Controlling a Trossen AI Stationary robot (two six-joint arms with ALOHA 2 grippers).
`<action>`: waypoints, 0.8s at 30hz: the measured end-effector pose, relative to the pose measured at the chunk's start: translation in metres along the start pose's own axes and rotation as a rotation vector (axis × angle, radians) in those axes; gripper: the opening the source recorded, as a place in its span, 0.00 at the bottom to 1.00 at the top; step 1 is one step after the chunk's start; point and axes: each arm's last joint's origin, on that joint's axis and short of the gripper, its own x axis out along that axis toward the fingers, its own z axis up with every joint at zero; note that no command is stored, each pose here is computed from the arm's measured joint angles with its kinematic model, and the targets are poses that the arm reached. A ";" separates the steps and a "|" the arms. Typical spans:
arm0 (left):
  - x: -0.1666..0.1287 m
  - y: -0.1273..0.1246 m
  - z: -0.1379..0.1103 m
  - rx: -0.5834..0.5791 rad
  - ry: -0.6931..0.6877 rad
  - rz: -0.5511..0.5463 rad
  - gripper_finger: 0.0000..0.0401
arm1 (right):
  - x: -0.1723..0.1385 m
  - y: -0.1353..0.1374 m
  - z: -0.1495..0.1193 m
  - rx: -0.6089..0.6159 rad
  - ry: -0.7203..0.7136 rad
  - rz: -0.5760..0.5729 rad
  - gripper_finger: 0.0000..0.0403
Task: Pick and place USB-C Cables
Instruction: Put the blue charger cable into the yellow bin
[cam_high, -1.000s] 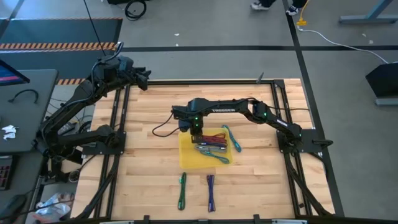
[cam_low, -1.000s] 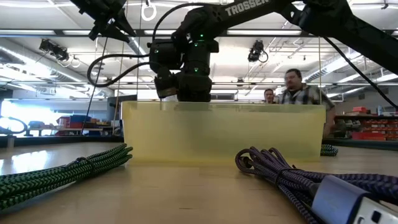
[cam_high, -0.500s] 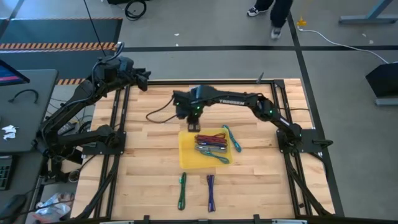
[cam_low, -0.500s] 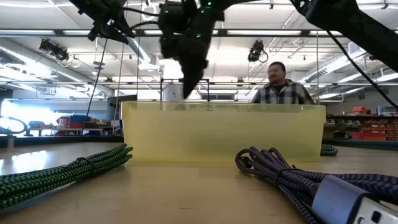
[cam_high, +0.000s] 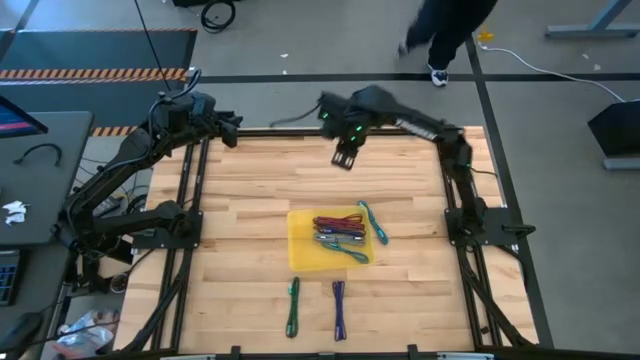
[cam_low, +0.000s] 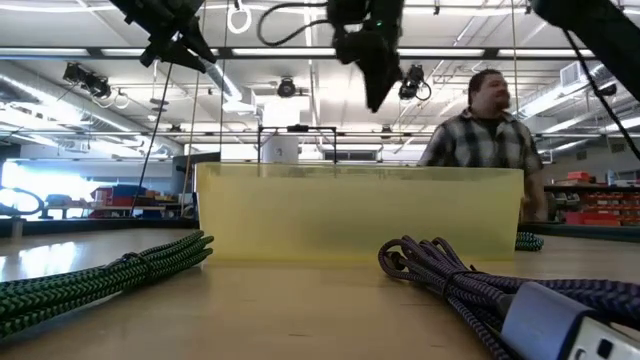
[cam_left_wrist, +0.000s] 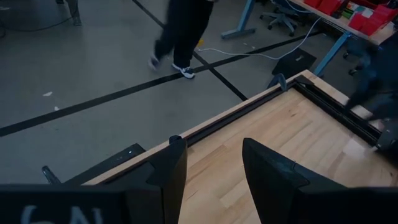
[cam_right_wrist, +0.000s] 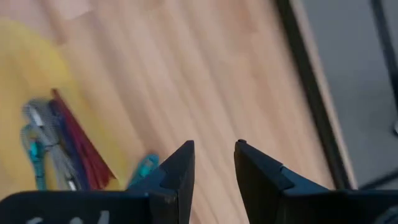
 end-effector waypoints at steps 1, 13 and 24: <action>0.000 0.000 0.000 0.000 0.000 0.000 0.40 | -0.008 -0.006 -0.006 0.027 -0.005 -0.014 0.29; 0.000 0.000 -0.002 0.000 0.022 0.004 0.40 | -0.070 -0.038 -0.101 0.352 -0.059 -0.075 0.29; 0.000 0.000 -0.002 -0.005 0.021 0.005 0.40 | -0.038 -0.009 -0.202 0.533 0.117 -0.044 0.29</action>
